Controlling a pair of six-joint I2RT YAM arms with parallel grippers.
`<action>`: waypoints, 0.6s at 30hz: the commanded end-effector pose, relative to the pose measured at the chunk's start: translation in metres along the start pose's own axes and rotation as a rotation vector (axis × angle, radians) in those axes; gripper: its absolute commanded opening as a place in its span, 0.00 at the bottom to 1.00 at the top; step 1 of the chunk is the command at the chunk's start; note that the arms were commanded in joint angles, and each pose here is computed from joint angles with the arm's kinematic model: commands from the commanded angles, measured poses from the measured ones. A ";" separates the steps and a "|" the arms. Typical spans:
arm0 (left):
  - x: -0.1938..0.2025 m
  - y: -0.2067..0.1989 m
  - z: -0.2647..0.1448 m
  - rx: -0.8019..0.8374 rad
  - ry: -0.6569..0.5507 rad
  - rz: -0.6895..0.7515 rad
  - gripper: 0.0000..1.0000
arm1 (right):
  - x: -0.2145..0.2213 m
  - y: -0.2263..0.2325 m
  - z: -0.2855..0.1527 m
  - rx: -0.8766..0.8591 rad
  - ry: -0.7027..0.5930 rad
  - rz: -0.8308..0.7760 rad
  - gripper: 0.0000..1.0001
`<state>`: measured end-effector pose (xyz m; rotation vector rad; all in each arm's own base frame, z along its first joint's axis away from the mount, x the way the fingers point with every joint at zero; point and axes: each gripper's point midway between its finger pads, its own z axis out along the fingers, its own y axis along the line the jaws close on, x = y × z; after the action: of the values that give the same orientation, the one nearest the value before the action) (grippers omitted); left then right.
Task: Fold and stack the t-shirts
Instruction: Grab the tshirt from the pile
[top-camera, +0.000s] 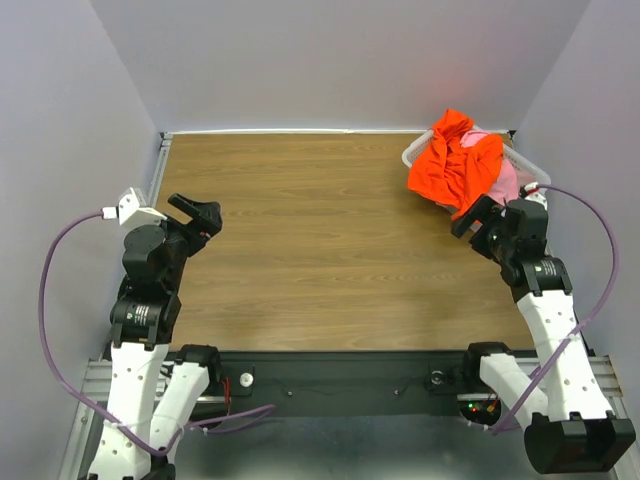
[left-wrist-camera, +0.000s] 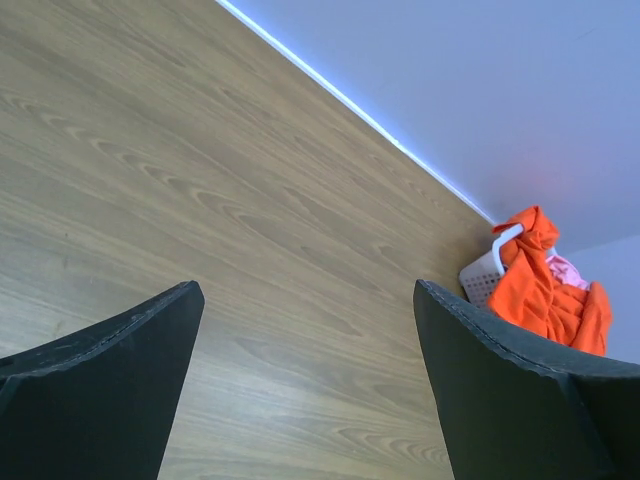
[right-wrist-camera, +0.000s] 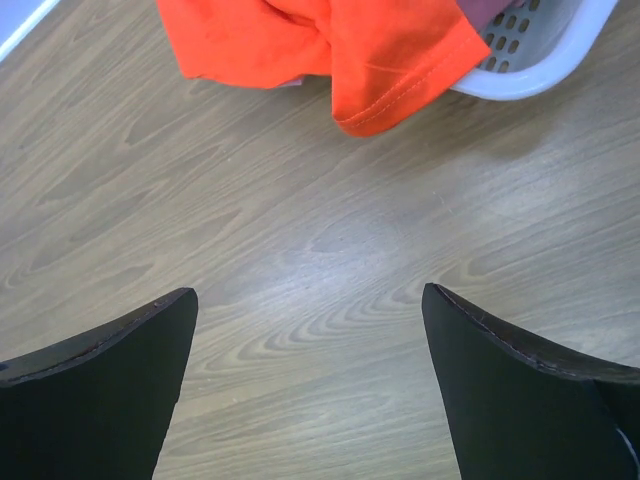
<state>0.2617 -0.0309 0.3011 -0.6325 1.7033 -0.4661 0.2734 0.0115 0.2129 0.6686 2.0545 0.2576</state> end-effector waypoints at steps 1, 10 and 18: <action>-0.008 -0.007 -0.006 0.022 -0.017 0.019 0.99 | -0.022 0.012 -0.009 -0.051 -0.058 -0.092 1.00; 0.004 -0.004 -0.003 0.056 0.000 0.025 0.98 | -0.069 0.030 0.029 -0.001 -0.127 -0.100 1.00; 0.005 0.003 -0.001 0.025 -0.009 0.032 0.98 | -0.076 0.021 0.137 0.186 0.000 -0.221 1.00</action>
<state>0.2562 -0.0344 0.2882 -0.6094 1.7335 -0.4729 0.3958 -0.0130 0.2146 0.5878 2.1310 0.0263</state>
